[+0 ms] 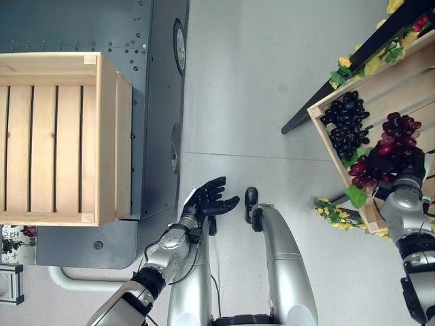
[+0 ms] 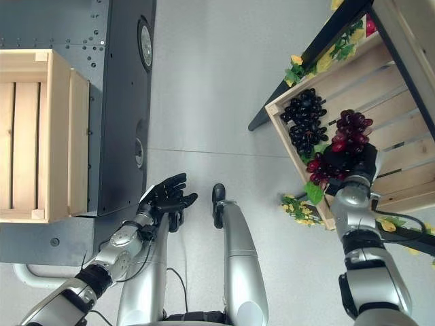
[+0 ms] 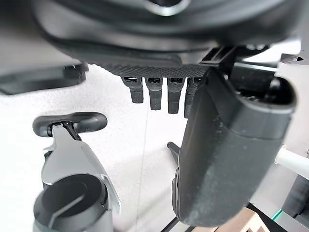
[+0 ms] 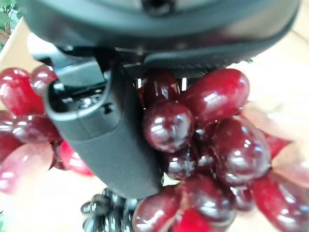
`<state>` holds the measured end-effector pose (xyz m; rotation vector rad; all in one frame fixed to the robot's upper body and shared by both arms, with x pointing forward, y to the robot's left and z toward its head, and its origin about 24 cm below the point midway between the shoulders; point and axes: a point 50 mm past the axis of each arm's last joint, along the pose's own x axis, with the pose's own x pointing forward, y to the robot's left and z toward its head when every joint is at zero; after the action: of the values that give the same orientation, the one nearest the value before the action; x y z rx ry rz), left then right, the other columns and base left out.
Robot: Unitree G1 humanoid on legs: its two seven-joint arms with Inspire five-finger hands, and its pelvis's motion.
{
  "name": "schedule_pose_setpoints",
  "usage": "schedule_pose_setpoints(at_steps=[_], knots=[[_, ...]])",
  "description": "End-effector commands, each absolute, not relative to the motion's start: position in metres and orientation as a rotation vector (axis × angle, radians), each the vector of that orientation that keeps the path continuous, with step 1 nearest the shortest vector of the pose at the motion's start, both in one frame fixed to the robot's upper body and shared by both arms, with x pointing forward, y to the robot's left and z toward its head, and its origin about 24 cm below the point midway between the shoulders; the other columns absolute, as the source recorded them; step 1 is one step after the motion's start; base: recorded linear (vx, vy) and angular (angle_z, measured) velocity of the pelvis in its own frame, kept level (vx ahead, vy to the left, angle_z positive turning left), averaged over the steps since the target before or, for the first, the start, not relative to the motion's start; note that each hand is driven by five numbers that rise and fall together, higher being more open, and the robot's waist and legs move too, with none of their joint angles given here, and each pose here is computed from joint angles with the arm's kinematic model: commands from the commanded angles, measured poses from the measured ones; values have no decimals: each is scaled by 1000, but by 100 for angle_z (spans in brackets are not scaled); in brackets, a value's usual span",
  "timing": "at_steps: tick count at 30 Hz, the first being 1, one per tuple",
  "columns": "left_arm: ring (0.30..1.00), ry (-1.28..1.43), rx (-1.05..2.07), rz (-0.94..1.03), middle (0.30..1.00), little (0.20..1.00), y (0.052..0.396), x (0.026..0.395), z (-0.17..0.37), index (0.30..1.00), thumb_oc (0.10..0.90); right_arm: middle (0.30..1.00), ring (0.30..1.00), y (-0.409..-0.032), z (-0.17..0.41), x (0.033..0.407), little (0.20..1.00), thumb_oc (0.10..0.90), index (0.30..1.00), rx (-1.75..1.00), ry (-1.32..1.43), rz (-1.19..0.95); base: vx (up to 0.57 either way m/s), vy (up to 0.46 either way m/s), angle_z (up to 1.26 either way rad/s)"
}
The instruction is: Pick up the fruits from the basket on one side to the basket on the other side
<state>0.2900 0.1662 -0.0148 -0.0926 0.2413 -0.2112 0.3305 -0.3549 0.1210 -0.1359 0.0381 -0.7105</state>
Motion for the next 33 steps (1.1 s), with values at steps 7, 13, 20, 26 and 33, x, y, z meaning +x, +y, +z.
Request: schedule_pose_setpoints(at_steps=[7, 13, 20, 26, 33], knots=[[900, 145, -201, -327, 900, 900, 147, 275, -9, 900, 800, 300, 300, -419, 201, 303, 300, 400, 300, -401, -76, -908, -5, -3, -1], [900, 146, -208, -332, 900, 900, 149, 271, -11, 900, 800, 300, 300, -429, 210, 299, 300, 400, 300, -471, -21, -952, 1, -2, -1], [900, 139, -204, -336, 900, 900, 151, 269, -11, 900, 800, 900, 900, -438, 202, 291, 900, 800, 900, -482, 38, -1002, 14, 0, 2], [900, 125, -211, -334, 900, 900, 149, 270, -7, 900, 800, 900, 900, -441, 194, 288, 900, 800, 900, -465, 96, -1023, 0, 0, 0], [900, 120, -214, -335, 900, 900, 149, 271, -6, 900, 800, 900, 900, -447, 188, 282, 900, 800, 900, -459, 148, -1059, 0, 0, 0]])
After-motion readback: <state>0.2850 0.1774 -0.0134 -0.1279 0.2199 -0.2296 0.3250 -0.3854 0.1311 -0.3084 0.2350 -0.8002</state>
